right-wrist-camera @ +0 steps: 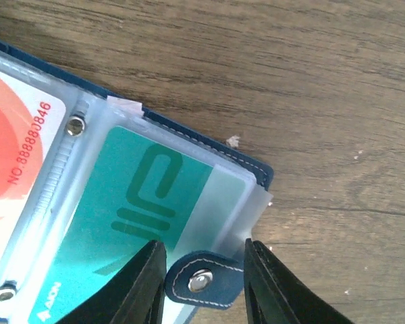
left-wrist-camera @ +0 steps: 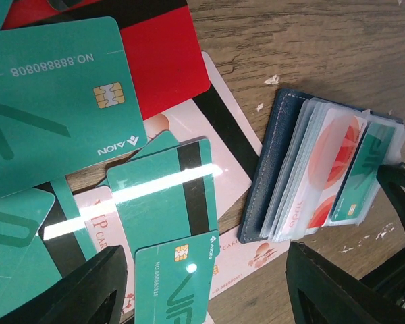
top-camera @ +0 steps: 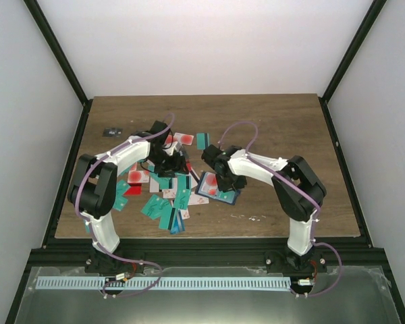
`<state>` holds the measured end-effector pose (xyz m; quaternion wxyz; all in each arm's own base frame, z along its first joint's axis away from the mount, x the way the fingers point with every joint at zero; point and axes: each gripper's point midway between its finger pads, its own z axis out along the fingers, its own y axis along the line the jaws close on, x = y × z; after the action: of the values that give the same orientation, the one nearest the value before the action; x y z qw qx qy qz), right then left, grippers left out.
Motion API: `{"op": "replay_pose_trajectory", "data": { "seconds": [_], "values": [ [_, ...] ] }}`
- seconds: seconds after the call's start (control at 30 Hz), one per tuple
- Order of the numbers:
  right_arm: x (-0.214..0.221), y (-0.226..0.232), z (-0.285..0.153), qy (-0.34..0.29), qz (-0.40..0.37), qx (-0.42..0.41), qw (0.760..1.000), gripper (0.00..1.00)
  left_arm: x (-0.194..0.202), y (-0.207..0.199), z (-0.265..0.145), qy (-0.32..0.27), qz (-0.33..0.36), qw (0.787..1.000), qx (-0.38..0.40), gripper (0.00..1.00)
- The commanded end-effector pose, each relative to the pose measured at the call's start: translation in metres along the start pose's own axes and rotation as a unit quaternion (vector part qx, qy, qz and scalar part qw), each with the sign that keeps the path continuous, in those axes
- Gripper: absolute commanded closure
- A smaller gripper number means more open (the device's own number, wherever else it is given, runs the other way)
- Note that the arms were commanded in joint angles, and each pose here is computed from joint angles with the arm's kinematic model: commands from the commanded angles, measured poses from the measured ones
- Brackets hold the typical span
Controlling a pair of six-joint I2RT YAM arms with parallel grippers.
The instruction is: Put the credit cards into the card holder
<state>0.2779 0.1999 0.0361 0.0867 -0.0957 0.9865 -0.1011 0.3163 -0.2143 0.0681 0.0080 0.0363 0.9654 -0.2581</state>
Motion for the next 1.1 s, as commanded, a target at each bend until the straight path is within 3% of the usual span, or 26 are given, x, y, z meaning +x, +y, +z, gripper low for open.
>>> {"op": "replay_pose_trajectory", "data": {
  "seconds": [0.0,0.37,0.67,1.07],
  "values": [
    [0.001,-0.010,-0.013,-0.018,0.010,0.012,1.000,0.67,-0.004,-0.005,-0.007,-0.012,0.009,1.000,0.012,0.34],
    [0.014,-0.027,-0.012,-0.019,0.027,0.037,0.999,0.77,-0.008,-0.008,-0.004,-0.011,0.007,1.000,0.020,0.35],
    [0.023,-0.031,-0.004,-0.016,0.047,0.036,0.998,0.99,-0.013,-0.027,-0.002,-0.009,0.032,0.997,0.071,0.41],
    [0.038,-0.039,0.020,-0.003,0.101,-0.027,0.994,0.99,-0.007,-0.055,0.027,0.035,0.098,0.981,0.161,0.41]
  ]
}}
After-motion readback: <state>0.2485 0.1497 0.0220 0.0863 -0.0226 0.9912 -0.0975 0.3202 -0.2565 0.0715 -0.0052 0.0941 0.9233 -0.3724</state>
